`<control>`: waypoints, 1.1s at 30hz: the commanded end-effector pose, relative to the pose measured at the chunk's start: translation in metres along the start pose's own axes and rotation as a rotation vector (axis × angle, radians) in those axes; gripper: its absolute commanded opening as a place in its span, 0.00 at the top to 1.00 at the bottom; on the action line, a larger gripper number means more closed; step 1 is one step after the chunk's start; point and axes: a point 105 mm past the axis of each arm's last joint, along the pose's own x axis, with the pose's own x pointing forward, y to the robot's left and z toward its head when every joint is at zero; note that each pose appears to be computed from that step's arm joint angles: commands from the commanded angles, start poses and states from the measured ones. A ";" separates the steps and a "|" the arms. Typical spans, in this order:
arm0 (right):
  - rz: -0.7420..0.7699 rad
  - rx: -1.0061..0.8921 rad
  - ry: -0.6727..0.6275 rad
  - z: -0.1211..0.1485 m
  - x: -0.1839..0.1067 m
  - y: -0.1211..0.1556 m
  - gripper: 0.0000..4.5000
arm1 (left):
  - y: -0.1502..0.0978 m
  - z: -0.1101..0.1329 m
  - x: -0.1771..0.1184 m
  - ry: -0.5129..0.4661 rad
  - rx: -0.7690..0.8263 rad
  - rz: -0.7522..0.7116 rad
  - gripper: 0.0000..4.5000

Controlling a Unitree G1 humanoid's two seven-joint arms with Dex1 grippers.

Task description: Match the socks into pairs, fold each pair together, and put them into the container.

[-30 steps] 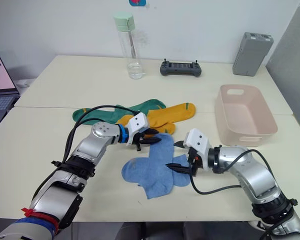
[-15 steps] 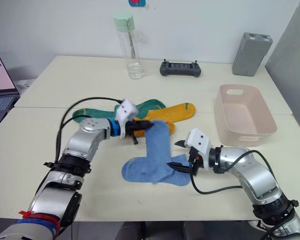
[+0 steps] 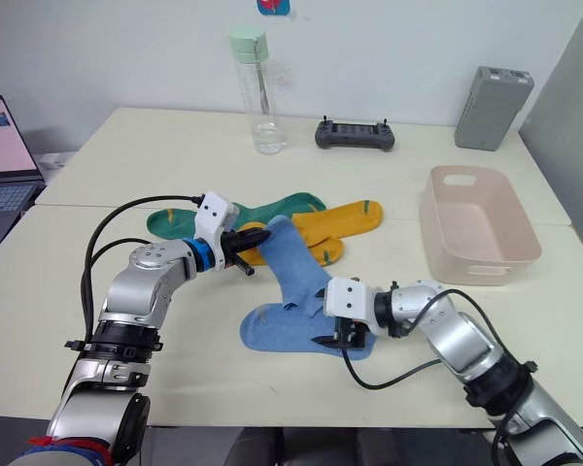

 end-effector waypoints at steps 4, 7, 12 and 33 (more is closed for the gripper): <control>-0.062 -0.120 0.048 -0.005 0.003 -0.021 0.09 | -0.007 0.014 -0.001 -0.035 0.036 -0.026 0.99; -0.084 -0.125 0.040 -0.004 0.003 -0.026 0.09 | -0.007 0.015 -0.001 -0.035 0.037 -0.026 0.99; -0.116 -0.148 0.030 -0.001 0.005 -0.035 0.37 | -0.009 0.019 0.001 -0.051 0.027 -0.030 1.00; -0.057 -0.100 -0.063 0.020 -0.019 -0.021 0.99 | -0.003 0.011 -0.013 -0.035 0.012 -0.009 1.00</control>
